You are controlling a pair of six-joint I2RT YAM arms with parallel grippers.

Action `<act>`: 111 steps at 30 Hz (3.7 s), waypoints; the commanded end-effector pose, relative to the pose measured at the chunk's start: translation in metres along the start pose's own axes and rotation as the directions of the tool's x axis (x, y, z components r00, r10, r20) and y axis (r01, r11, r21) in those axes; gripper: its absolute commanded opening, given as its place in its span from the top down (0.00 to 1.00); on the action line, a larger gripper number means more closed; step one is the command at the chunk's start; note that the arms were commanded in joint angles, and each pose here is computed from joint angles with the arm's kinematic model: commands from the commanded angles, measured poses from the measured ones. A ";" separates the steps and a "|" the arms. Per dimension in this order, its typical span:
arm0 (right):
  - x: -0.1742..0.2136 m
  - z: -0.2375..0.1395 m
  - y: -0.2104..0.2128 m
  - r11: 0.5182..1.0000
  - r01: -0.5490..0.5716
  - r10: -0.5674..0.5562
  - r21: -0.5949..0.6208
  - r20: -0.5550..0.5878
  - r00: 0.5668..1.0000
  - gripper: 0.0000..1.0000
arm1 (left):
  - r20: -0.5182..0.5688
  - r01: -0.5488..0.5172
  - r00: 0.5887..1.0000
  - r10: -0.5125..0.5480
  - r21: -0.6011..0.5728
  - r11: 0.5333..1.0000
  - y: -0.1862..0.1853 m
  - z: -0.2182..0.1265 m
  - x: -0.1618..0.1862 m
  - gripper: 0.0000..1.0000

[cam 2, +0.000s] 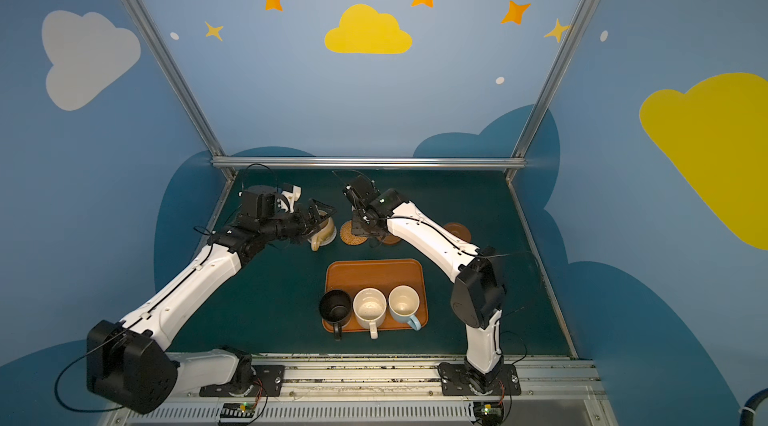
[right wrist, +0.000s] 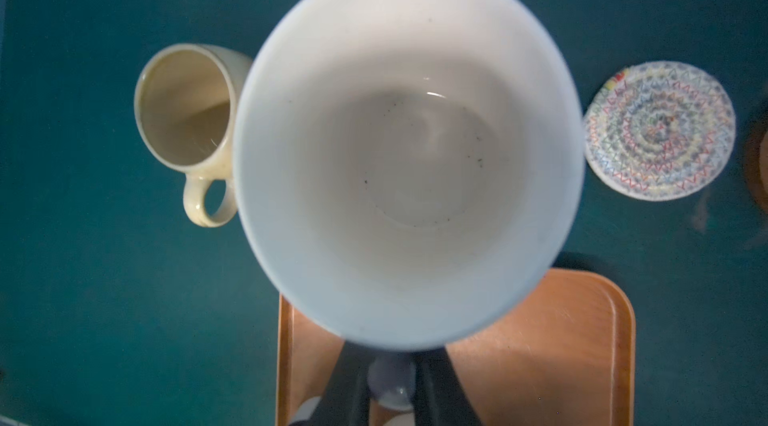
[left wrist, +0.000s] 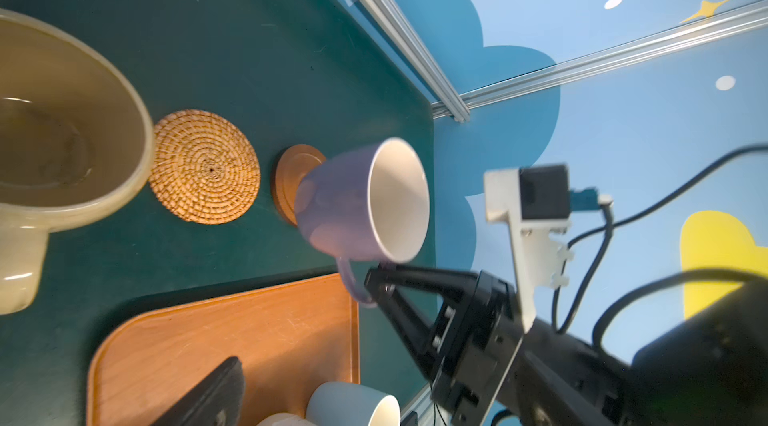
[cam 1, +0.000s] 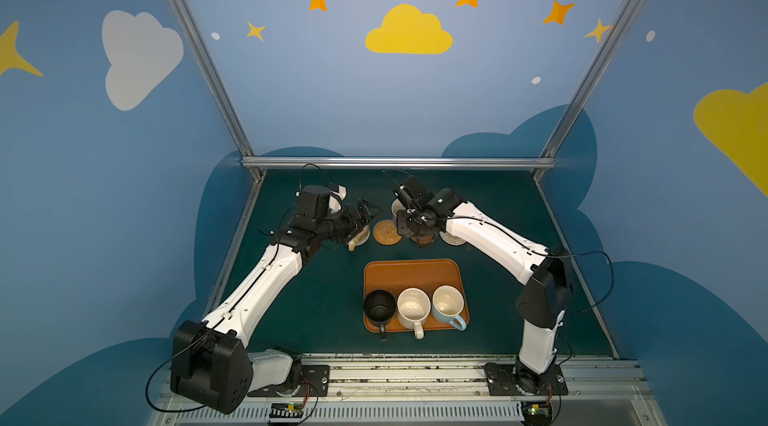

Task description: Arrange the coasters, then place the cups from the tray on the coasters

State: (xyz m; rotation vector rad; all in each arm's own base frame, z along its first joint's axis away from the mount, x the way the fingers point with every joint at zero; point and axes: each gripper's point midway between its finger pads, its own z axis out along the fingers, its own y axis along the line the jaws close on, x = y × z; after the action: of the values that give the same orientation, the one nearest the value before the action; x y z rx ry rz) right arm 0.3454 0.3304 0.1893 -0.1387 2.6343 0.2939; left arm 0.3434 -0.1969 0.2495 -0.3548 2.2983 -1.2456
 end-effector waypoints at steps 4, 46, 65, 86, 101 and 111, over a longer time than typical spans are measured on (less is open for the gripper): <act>-0.038 0.000 0.020 1.000 -0.018 0.019 -0.013 0.116 0.993 1.00 | 0.020 -0.015 1.000 0.016 -0.063 0.998 0.010 -0.008 -0.008 0.00; -0.011 0.092 0.046 0.987 -0.151 0.151 -0.049 -0.013 0.989 1.00 | 0.025 0.031 0.999 -0.030 -0.067 0.997 0.044 -0.009 -0.009 0.00; 0.020 0.102 0.039 0.978 -0.205 0.197 -0.033 -0.170 0.966 0.86 | 0.041 0.009 0.999 -0.006 -0.071 0.997 0.041 -0.015 -0.010 0.00; 0.011 0.037 0.028 0.998 -0.067 0.068 0.010 -0.059 0.996 0.16 | -0.028 -0.038 0.999 0.034 -0.164 0.986 0.049 -0.031 0.021 0.00; 0.016 -0.056 0.004 0.992 0.015 0.003 -0.124 0.141 0.990 0.13 | -0.240 -0.229 0.960 0.146 -0.366 0.902 0.048 -0.052 0.099 0.00; 0.051 -0.093 -0.030 0.962 0.134 -0.061 -0.239 0.288 0.956 0.09 | -0.442 -0.371 0.883 0.157 -0.453 0.811 0.059 -0.066 0.160 0.00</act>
State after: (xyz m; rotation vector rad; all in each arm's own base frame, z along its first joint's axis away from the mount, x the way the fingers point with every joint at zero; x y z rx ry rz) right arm 0.2656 0.2823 0.2183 -0.2639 2.3974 0.5345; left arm 0.1900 -0.2050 0.1910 0.0301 2.8101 -0.7096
